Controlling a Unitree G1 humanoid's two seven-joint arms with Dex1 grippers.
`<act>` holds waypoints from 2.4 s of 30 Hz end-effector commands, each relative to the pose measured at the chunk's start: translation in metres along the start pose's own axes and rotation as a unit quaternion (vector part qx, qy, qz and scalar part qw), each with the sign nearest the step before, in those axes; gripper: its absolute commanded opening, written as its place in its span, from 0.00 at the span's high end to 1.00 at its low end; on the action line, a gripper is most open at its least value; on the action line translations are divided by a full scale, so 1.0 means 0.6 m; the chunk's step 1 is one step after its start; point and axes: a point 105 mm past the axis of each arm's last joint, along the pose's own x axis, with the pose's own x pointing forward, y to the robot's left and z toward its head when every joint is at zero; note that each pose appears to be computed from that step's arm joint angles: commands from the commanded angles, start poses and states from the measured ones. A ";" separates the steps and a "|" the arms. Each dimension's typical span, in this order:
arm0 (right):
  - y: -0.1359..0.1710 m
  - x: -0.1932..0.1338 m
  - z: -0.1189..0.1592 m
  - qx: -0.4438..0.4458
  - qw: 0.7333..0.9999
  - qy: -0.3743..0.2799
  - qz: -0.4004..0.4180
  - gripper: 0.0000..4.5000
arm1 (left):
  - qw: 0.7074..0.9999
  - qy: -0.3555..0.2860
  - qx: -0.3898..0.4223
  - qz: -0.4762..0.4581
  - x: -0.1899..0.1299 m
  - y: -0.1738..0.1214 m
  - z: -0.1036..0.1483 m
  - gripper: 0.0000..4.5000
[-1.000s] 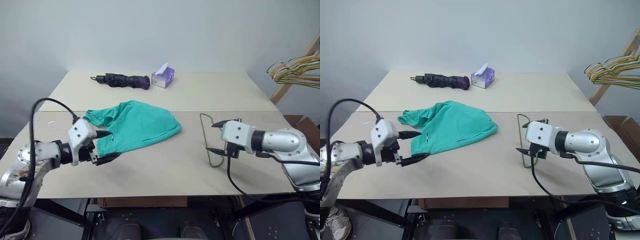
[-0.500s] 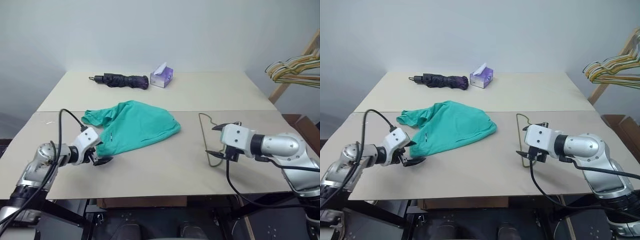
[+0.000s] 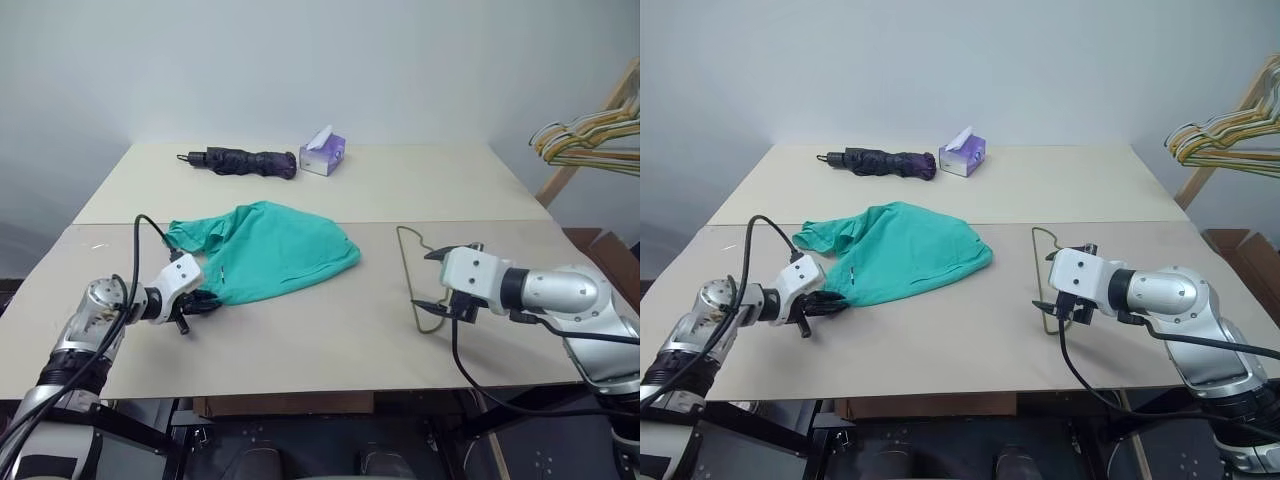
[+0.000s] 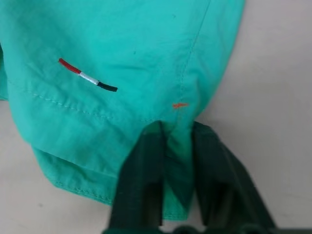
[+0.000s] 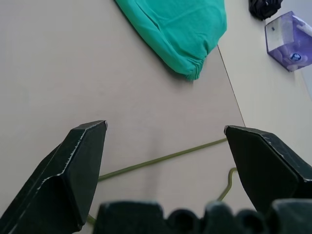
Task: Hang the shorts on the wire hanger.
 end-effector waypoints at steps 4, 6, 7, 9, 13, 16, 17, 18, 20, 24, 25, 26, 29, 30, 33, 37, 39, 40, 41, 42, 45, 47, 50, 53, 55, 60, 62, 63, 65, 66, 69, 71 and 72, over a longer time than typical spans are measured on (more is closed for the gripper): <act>-0.004 0.059 -0.019 -0.044 0.999 0.019 -0.019 0.00 | 1.000 -0.007 0.026 0.001 -0.015 0.002 0.014 1.00; -0.016 0.081 -0.024 -0.074 0.996 0.028 -0.039 0.00 | 0.999 -0.021 0.050 -0.002 -0.024 -0.002 0.027 1.00; -0.021 0.096 -0.016 -0.087 0.995 0.017 -0.046 0.00 | 0.998 -0.028 0.050 -0.002 -0.032 -0.002 0.032 1.00; -0.025 0.121 -0.001 -0.120 0.991 -0.002 -0.054 0.00 | 0.998 -0.034 0.051 -0.003 -0.046 -0.003 0.038 1.00; -0.026 0.166 0.001 -0.168 0.984 -0.008 -0.062 0.00 | 0.997 -0.025 0.067 -0.004 -0.070 -0.009 0.042 1.00; -0.028 0.197 0.005 -0.208 0.976 -0.007 -0.066 0.00 | 0.997 -0.028 0.072 -0.006 -0.090 -0.014 0.052 1.00; -0.028 0.205 0.012 -0.211 0.975 -0.015 -0.068 0.00 | 0.997 -0.031 0.070 -0.010 -0.097 -0.017 0.057 1.00; -0.025 0.214 0.018 -0.217 0.974 -0.021 -0.067 0.00 | 0.997 -0.035 0.072 -0.014 -0.105 -0.022 0.062 1.00; -0.019 0.228 0.022 -0.229 0.971 -0.027 -0.064 0.00 | 0.996 -0.043 0.070 -0.015 -0.116 -0.026 0.072 1.00; -0.013 0.255 0.018 -0.231 0.970 -0.022 -0.075 0.00 | 0.997 -0.038 0.067 -0.015 -0.132 -0.031 0.075 1.00; -0.014 0.260 0.018 -0.233 0.969 -0.023 -0.080 0.00 | 0.997 -0.034 0.068 -0.015 -0.135 -0.032 0.073 1.00; -0.015 0.265 0.018 -0.236 0.968 -0.021 -0.087 0.00 | 0.997 -0.029 0.068 -0.015 -0.138 -0.034 0.071 1.00; -0.022 0.274 0.011 -0.238 0.966 -0.006 -0.103 0.00 | 0.997 -0.014 0.071 -0.015 -0.146 -0.036 0.065 1.00; -0.024 0.276 0.009 -0.239 0.965 -0.002 -0.108 0.08 | 0.997 -0.011 0.072 -0.014 -0.148 -0.036 0.063 1.00; -0.024 0.277 0.012 -0.221 0.969 -0.017 -0.112 0.26 | 0.997 -0.011 0.072 -0.015 -0.150 -0.037 0.062 1.00; -0.019 0.277 0.016 -0.228 0.967 -0.029 -0.110 0.58 | 0.997 -0.013 0.070 -0.020 -0.148 -0.038 0.063 1.00; -0.017 0.278 0.016 -0.233 0.966 -0.031 -0.108 0.72 | 0.997 -0.011 0.070 -0.022 -0.146 -0.038 0.062 1.00; -0.016 0.277 0.017 -0.237 0.965 -0.032 -0.108 0.81 | 0.997 -0.010 0.070 -0.022 -0.144 -0.038 0.062 1.00; -0.016 0.277 0.017 -0.237 0.965 -0.033 -0.110 0.86 | 0.997 -0.009 0.069 -0.022 -0.143 -0.037 0.061 1.00; -0.015 0.277 0.019 -0.237 0.965 -0.036 -0.110 0.93 | 0.997 -0.007 0.069 -0.022 -0.142 -0.037 0.059 1.00; -0.014 0.275 0.021 -0.242 0.963 -0.040 -0.108 1.00 | 0.997 -0.005 0.070 -0.022 -0.139 -0.035 0.059 1.00; -0.012 0.273 0.021 -0.252 0.962 -0.038 -0.101 1.00 | 0.997 -0.008 0.071 -0.023 -0.138 -0.035 0.061 1.00; -0.009 0.270 0.017 -0.251 0.963 -0.033 -0.091 1.00 | 0.997 -0.007 0.073 -0.022 -0.138 -0.033 0.063 1.00; -0.009 0.248 -0.001 -0.247 0.966 -0.010 -0.072 1.00 | 0.997 -0.007 0.073 -0.030 -0.143 -0.037 0.063 1.00; -0.012 0.223 -0.007 -0.245 0.968 -0.001 -0.063 1.00 | 0.995 -0.011 0.073 -0.064 -0.151 -0.053 0.065 1.00; 0.035 0.118 0.013 -0.234 0.969 0.006 0.080 1.00 | 0.988 0.029 0.100 -0.118 -0.174 -0.084 0.047 1.00; 0.062 0.074 0.042 -0.212 0.966 -0.005 0.148 1.00 | 0.983 0.049 0.113 -0.139 -0.188 -0.095 0.041 1.00; 0.075 0.054 0.054 -0.201 0.963 -0.007 0.180 1.00 | 0.980 0.055 0.119 -0.149 -0.194 -0.100 0.041 1.00; 0.098 0.017 0.071 -0.191 0.949 -0.012 0.250 1.00 | 0.976 0.066 0.132 -0.163 -0.204 -0.105 0.043 1.00; 0.106 0.002 0.082 -0.172 0.944 -0.020 0.279 1.00 | 0.973 0.075 0.141 -0.169 -0.209 -0.106 0.043 1.00; 0.090 -0.005 0.116 -0.073 0.951 -0.053 0.294 1.00 | 0.965 0.090 0.179 -0.167 -0.209 -0.096 0.053 1.00; 0.054 0.010 0.131 0.011 0.960 -0.067 0.271 1.00 | 0.967 0.061 0.200 -0.146 -0.195 -0.078 0.080 1.00; 0.029 0.020 0.133 0.043 0.965 -0.064 0.251 1.00 | 0.969 0.040 0.212 -0.120 -0.183 -0.062 0.100 1.00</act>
